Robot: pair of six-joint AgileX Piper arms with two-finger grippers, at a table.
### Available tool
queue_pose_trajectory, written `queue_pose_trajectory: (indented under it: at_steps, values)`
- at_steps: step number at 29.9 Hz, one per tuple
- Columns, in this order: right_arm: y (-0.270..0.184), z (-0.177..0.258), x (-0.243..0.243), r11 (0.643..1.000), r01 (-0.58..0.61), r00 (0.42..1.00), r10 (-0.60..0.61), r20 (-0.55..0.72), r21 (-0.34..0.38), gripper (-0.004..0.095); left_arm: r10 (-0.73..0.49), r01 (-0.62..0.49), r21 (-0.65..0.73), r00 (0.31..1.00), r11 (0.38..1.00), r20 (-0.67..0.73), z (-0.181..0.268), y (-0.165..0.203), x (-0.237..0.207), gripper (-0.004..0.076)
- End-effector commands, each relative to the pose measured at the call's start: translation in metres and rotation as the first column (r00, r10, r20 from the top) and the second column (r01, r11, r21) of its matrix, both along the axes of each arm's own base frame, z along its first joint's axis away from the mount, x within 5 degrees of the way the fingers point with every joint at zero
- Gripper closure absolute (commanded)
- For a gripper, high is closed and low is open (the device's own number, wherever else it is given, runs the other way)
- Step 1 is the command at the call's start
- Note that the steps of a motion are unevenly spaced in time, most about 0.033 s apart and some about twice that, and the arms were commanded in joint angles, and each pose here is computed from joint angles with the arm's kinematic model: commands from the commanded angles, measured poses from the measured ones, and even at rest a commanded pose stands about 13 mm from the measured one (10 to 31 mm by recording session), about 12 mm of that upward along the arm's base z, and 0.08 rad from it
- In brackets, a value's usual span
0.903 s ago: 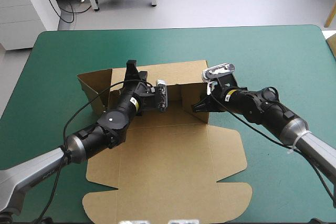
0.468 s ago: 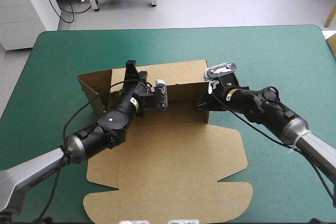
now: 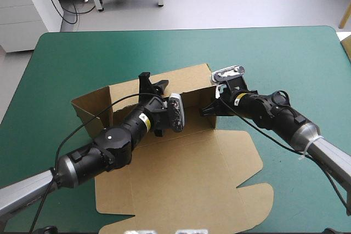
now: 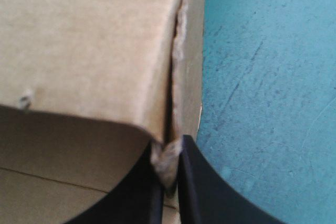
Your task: Fold the box
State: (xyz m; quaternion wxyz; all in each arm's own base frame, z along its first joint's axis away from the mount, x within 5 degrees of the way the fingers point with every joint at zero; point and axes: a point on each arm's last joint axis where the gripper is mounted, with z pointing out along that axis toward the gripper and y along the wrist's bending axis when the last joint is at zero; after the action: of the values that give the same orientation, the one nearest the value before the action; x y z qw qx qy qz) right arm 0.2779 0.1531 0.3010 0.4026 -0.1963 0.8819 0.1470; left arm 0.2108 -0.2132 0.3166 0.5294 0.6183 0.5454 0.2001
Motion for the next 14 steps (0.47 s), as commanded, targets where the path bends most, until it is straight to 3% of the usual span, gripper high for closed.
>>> queue_pose_trajectory:
  at_steps: [1,8,14]
  values:
    - [0.000,0.025,0.000,0.997,0.015,0.994,-0.024,0.103,0.080,0.0924,-0.004,0.006,-0.026,0.998,1.000,0.061,0.023,-0.002,-0.020,0.0348]
    - [0.000,0.025,0.000,0.996,0.021,0.995,-0.029,0.099,0.086,0.0924,0.045,-0.044,0.050,0.999,0.998,-0.027,0.015,-0.012,-0.055,0.0348]
    - [0.000,0.025,0.000,0.996,0.021,0.995,-0.029,0.099,0.086,0.0924,0.036,-0.035,0.058,0.999,0.998,-0.022,0.019,-0.014,-0.069,0.0348]
